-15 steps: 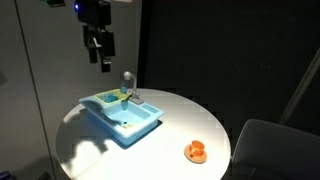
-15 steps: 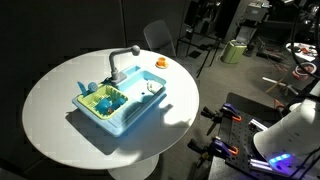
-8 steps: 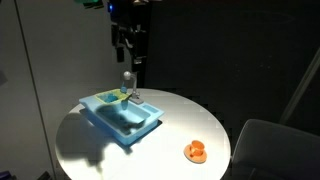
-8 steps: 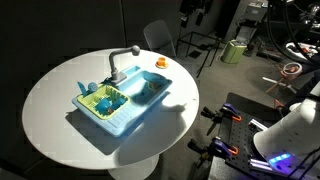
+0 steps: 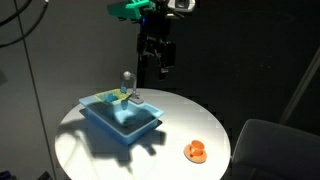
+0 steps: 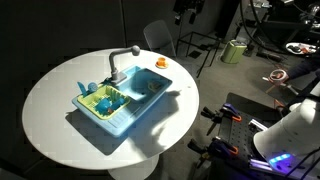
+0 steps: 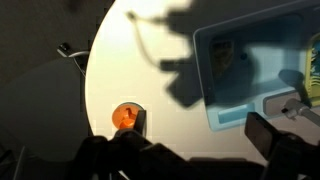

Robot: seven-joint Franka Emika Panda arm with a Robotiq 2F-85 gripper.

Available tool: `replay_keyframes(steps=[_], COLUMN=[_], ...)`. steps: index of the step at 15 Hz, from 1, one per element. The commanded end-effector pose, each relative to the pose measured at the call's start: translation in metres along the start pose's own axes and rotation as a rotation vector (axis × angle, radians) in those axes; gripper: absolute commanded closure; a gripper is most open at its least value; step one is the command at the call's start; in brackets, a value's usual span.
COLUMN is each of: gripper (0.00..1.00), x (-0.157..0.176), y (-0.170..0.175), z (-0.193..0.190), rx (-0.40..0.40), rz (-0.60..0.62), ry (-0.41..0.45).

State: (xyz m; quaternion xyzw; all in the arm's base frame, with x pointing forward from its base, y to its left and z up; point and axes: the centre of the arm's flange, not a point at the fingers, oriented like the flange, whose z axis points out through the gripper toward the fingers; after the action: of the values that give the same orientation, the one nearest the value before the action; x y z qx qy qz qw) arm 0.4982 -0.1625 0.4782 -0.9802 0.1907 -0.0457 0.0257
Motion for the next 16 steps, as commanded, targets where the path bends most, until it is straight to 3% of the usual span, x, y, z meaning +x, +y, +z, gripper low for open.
replay_keyframes(steps=[1, 16], gripper=[0.00, 0.00], x=[0.046, 0.136], y=[0.018, 0.053], z=[0.015, 0.121], rx=[0.020, 0.015], rz=[-0.014, -0.024], ry=[0.000, -0.053])
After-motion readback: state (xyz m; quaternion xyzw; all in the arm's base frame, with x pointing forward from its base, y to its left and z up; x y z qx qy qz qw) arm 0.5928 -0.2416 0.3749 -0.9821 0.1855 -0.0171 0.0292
